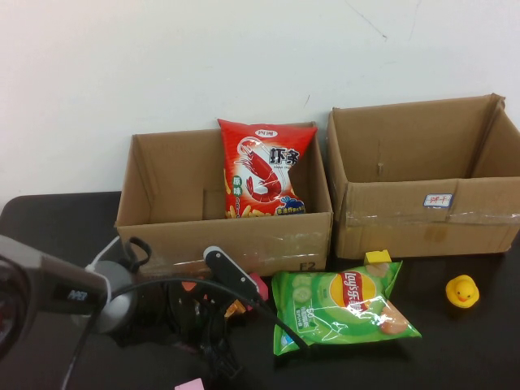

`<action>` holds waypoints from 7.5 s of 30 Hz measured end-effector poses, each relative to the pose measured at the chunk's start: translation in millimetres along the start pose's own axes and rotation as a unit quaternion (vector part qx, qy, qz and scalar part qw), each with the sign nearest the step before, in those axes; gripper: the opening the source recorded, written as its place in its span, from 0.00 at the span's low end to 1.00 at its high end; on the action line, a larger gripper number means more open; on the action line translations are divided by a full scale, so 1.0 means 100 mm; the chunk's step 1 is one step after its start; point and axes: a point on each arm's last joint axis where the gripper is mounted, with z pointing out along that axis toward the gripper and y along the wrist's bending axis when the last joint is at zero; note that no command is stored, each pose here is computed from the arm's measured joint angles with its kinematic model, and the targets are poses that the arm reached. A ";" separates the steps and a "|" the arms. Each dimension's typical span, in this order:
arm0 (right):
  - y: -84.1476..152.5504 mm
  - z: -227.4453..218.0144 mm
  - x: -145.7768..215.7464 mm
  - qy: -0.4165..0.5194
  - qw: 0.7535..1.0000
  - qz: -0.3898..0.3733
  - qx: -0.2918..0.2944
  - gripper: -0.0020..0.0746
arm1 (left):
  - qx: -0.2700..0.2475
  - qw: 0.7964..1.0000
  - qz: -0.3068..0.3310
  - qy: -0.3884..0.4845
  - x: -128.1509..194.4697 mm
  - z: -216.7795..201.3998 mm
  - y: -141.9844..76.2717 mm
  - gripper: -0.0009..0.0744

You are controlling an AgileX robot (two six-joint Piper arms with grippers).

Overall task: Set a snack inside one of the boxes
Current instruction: Pick up the biscuit, then place the biscuit in the biscuit box, then pick up the potato chip, then place the potato chip in the potato chip box

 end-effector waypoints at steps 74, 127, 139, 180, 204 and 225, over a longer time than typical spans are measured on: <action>-0.01 0.08 0.08 0.001 1.000 0.003 0.004 0.02 | 0.093 0.880 -0.024 -0.465 -2.53 -1.93 0.06 0.03; 0.20 0.02 0.02 0.024 0.993 0.019 -0.115 0.02 | -0.135 0.971 -0.108 -0.164 -0.89 -3.92 0.83 0.01; 0.35 0.18 0.04 0.059 0.980 -0.039 -0.186 0.04 | -0.178 0.954 -0.089 -0.227 0.31 -3.48 0.29 0.01; 0.87 2.89 0.44 0.252 0.916 -0.002 -0.311 0.70 | -0.204 0.900 -0.123 -0.365 1.73 -3.09 -0.43 0.01; 1.20 3.10 0.66 0.276 0.908 -0.035 -0.313 0.05 | -0.204 0.899 -0.129 -0.365 1.73 -3.09 -0.42 0.01; 1.38 2.11 -0.77 0.106 0.872 -0.024 -0.477 0.04 | -0.204 0.899 -0.128 -0.365 1.73 -3.09 -0.42 0.01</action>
